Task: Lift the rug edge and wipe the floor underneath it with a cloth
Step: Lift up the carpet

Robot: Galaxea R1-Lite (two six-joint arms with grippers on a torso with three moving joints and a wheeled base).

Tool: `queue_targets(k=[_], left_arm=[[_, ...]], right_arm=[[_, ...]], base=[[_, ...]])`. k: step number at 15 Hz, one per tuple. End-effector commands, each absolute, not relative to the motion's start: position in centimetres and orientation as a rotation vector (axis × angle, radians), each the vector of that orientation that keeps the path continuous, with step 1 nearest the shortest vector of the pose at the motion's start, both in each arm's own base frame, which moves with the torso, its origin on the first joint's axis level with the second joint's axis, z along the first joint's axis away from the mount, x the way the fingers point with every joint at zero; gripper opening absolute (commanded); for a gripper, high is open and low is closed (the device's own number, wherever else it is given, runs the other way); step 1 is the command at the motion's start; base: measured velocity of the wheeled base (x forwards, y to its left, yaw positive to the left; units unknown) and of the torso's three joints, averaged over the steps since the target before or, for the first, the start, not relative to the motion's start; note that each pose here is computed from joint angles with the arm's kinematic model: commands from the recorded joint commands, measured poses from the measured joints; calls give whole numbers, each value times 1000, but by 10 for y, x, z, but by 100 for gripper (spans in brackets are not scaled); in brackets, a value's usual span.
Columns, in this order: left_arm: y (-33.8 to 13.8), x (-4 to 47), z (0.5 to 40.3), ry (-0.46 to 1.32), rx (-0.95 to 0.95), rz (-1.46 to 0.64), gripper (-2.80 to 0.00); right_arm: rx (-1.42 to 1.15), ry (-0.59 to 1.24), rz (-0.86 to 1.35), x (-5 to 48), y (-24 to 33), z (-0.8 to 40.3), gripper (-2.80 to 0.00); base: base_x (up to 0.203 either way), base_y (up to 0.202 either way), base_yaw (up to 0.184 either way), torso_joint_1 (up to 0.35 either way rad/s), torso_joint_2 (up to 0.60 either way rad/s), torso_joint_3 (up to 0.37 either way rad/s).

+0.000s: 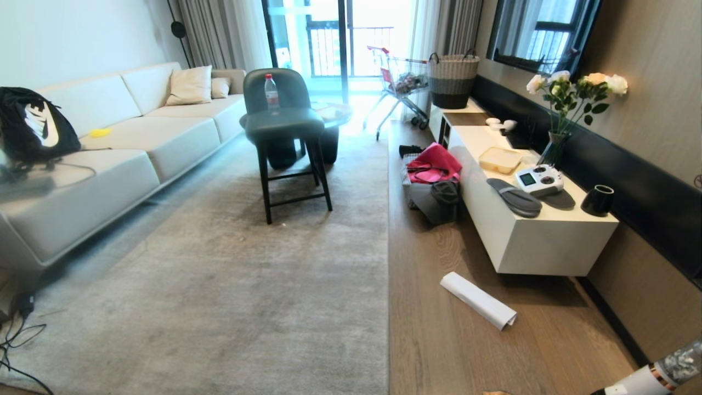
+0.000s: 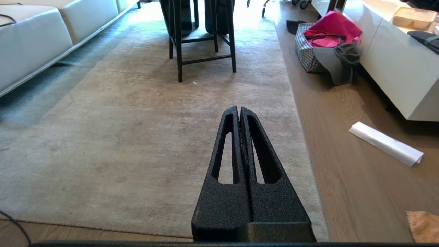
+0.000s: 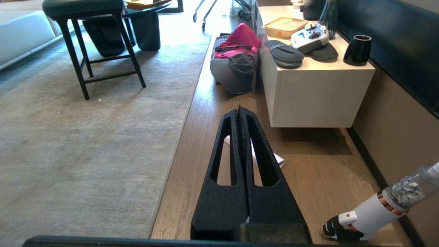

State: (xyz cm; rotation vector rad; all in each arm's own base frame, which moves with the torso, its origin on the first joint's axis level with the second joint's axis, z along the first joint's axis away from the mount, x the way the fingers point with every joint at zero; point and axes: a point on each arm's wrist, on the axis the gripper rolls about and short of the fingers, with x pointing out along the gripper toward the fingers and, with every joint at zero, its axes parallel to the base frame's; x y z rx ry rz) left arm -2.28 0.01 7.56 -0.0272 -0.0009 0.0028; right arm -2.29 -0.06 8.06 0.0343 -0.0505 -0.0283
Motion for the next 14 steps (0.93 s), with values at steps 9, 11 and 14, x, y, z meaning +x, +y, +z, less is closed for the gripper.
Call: queue_targets(k=[9,11,14], left_arm=[[0,-23,76,-2,-29,3,-280],[0,-23,76,-2,-29,3,-280],[0,-23,76,-3,-31,3,-280]], right_arm=[[34,-51,-28,-23,-1,81,-280],[34,-50,-30,-23,-1,81,-280],[34,-51,-30,-23,-1,81,-280]], base=[[0,0,0,0,0,0],[0,0,0,0,0,0],[0,0,0,0,2,-99]])
